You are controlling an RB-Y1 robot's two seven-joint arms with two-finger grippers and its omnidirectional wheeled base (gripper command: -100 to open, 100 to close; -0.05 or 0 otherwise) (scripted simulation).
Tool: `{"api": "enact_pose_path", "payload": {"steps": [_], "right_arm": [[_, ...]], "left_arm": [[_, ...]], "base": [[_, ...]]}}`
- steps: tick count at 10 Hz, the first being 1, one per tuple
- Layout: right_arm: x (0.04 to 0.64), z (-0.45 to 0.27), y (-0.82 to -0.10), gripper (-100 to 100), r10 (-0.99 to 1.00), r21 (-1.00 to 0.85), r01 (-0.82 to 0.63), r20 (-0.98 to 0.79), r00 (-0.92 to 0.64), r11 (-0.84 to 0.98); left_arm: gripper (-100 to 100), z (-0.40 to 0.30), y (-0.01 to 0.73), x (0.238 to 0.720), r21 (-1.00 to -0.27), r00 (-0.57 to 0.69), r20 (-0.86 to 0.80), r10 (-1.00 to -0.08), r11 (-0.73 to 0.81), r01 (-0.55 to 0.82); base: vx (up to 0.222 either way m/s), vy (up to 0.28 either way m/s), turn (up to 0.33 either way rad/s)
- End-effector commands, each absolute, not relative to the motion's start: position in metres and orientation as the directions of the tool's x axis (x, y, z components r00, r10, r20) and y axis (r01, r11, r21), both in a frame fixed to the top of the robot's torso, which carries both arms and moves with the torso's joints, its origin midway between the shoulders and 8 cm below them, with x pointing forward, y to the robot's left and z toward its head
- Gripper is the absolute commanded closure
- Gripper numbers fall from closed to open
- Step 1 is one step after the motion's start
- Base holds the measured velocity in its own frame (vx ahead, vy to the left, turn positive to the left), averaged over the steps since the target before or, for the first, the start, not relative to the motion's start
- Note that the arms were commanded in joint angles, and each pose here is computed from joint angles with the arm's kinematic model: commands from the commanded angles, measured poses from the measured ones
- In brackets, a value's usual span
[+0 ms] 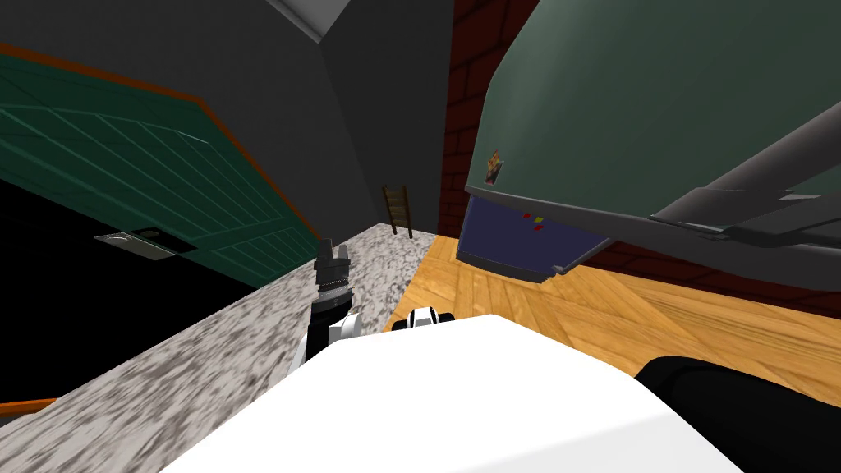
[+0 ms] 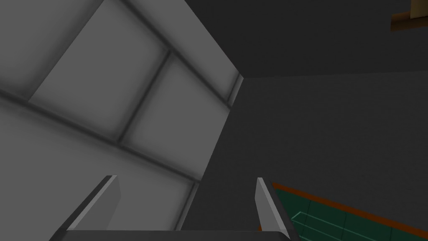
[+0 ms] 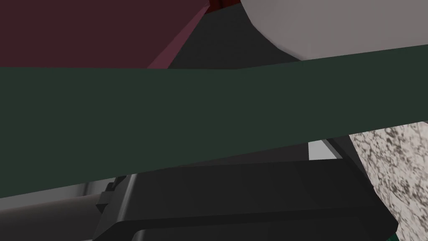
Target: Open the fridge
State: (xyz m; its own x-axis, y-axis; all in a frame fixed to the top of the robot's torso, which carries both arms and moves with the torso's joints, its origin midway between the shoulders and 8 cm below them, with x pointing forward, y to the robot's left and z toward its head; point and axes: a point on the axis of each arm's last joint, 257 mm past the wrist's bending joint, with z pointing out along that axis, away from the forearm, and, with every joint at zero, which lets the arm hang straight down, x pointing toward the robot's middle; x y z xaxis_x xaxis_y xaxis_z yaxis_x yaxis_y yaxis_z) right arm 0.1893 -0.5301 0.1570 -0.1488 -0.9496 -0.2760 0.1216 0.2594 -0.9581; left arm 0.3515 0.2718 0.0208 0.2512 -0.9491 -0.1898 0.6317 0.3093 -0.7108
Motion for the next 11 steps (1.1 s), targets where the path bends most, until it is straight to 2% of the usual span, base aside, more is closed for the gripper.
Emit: {"api": "enact_pose_path", "payload": {"steps": [1,6,7,8,11], "right_arm": [[0.188,0.175,-0.528,-100,-0.95,-0.957,0.133,-0.278,-0.145,0.259],[0.19,0.195,-0.521,-100,-0.951,-0.956,0.129,-0.281,-0.132,0.265],[0.194,0.181,-0.516,-100,-0.959,-0.967,0.079,-0.25,-0.132,0.242],[0.194,0.179,-0.516,0,-0.959,-0.968,0.073,-0.248,-0.135,0.24],[0.196,0.17,-0.515,0,-0.959,-0.968,0.048,-0.251,-0.135,0.246]], "left_arm": [[0,0.021,0.272,0.351,-0.711,0.251,-0.19,-0.949,0.309,0.632],[0,0.021,0.272,0.351,-0.711,0.251,-0.19,-0.949,0.309,0.632],[0,0.021,0.272,0.351,-0.711,0.251,-0.19,-0.949,0.309,0.632],[0,0.021,0.272,0.351,-0.711,0.251,-0.19,-0.949,0.309,0.632],[0,0.021,0.272,0.351,-0.711,0.251,-0.19,-0.949,0.309,0.632]], "base": [[0.01,-0.049,-0.021],[0.011,-0.011,-0.032],[-0.004,-0.013,-0.014],[-0.007,-0.007,-0.018],[-0.002,0.0,-0.003]]}}
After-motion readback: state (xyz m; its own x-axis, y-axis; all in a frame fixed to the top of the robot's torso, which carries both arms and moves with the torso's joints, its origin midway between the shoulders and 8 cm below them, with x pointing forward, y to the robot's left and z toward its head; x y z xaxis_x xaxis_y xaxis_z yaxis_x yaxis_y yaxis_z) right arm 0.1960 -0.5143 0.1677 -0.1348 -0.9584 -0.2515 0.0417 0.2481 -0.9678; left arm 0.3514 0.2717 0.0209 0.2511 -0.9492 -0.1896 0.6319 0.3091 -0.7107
